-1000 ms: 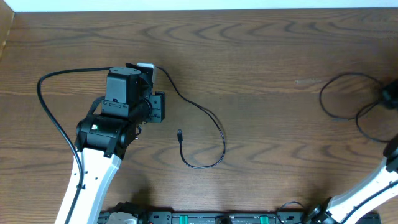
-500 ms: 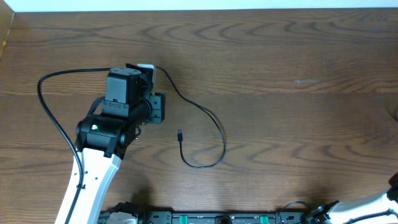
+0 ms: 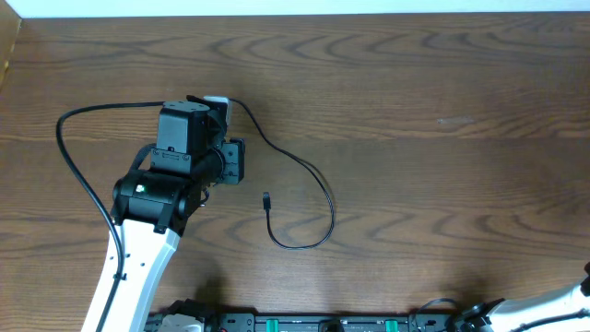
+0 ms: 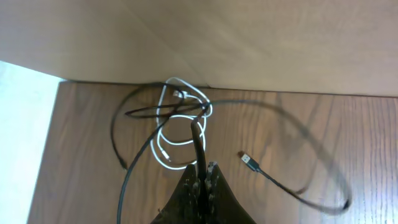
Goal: Untangle cables
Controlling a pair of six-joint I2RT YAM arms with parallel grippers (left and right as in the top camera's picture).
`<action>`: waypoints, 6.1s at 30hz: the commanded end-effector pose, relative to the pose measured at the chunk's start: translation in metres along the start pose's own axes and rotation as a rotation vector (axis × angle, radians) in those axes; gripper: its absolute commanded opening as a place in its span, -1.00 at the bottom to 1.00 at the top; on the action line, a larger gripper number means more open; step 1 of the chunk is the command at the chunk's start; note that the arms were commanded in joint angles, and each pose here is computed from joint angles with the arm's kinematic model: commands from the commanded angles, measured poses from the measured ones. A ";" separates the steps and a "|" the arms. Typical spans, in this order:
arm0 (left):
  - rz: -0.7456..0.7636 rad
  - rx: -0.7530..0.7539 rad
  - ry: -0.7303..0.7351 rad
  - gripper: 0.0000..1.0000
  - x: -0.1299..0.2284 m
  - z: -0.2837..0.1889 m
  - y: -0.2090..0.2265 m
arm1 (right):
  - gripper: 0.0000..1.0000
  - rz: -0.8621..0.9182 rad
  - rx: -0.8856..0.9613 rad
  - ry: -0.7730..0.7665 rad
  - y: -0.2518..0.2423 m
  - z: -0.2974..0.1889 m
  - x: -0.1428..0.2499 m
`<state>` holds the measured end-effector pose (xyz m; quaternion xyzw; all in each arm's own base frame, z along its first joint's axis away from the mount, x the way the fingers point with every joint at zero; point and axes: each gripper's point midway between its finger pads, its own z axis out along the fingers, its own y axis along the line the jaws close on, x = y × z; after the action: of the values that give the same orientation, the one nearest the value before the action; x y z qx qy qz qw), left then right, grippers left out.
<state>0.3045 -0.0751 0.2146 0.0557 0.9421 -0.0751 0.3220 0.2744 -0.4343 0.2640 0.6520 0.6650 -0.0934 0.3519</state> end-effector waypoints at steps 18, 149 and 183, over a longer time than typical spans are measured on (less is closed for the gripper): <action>0.004 0.024 0.000 0.11 -0.001 -0.002 -0.004 | 0.71 -0.087 0.215 0.379 -0.058 0.116 0.104; -0.208 -0.179 -0.011 0.20 0.001 -0.006 0.044 | -0.97 -0.369 -0.001 0.057 0.146 -0.091 0.107; -0.207 -0.173 -0.020 0.22 -0.001 -0.005 0.043 | 0.99 -0.297 -0.087 0.266 0.085 0.120 0.087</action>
<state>0.3075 -0.0304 0.2118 -0.0652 0.9444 -0.0186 0.3216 0.3961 -0.4301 0.1448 0.5536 0.7900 -0.0475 0.2592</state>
